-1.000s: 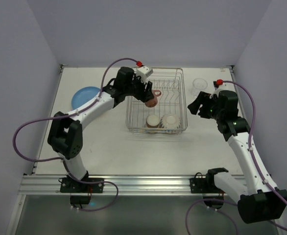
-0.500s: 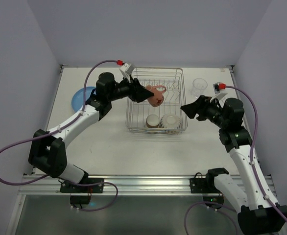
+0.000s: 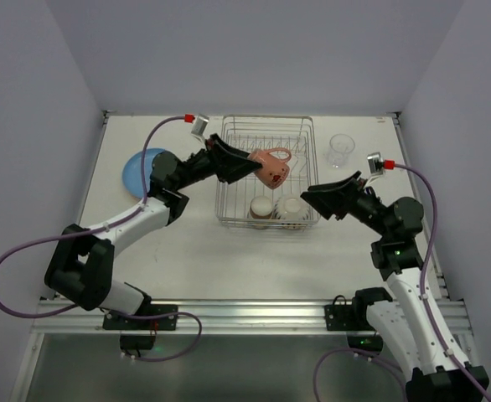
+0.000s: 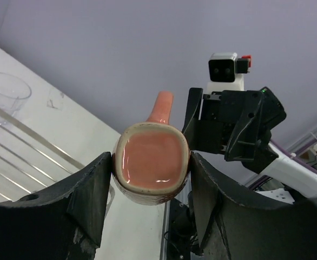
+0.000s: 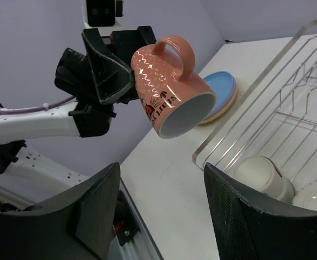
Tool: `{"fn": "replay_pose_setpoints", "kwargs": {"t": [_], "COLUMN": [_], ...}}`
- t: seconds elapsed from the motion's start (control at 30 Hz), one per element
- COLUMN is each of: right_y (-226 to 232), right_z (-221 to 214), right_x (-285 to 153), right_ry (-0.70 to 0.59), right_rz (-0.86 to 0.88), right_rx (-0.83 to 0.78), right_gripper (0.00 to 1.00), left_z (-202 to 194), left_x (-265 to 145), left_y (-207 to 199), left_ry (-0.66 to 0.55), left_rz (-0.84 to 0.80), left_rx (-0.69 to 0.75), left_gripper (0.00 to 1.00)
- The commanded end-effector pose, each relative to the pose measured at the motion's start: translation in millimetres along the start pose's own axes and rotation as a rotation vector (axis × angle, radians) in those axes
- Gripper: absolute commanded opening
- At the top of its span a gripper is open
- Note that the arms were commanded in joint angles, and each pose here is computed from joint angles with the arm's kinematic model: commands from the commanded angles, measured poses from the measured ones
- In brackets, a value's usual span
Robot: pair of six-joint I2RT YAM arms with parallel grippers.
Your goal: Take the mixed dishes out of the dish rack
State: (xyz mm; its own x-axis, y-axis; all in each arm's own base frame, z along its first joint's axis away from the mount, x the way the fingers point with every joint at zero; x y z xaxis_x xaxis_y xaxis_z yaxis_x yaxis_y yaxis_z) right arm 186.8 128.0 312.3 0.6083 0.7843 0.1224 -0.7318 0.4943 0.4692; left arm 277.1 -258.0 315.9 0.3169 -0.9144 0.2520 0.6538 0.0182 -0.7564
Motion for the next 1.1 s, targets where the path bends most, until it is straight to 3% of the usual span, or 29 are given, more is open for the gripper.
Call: {"fn": "replay_pose_setpoints", "kwargs": {"t": [0.0,0.5,0.93,1.07], "right_y": [18,30,30,29], "right_z": [9,5,13,16], "right_x": [0,19,25,26], "right_ry": [-0.054,-0.075,-0.103,-0.107], "right_rz": [0.112,0.215,0.206,0.192], "right_rx": [-0.010,0.010,0.006,0.002], "right_gripper": [0.66,0.61,0.57,0.48], "left_z": [19,4,-19,-25], "left_x": [-3,12,29,30], "left_y": [-48,-48,-40,-35], "left_ry": [-0.100,-0.060,0.029,0.063], "left_rz": [-0.193,-0.217,-0.221,-0.211], "left_rx": [0.069,0.054,0.023,0.018], "left_gripper": [0.20,0.23,0.23,0.24]}}
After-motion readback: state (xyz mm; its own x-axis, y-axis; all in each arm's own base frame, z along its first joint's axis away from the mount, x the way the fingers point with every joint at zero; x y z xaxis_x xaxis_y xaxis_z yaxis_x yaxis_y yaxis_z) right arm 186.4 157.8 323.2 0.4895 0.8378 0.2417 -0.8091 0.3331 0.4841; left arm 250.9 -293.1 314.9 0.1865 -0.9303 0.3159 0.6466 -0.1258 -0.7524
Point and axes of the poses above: each gripper's point midway between its finger pads, its own x axis out along the fingers, its own y axis along the line the jaws close on, z = x × y, the point moved 6 cm from there along -x, back along the fingers, and after that the axes turned 12 degrees about -x, right-handed, at the moved point
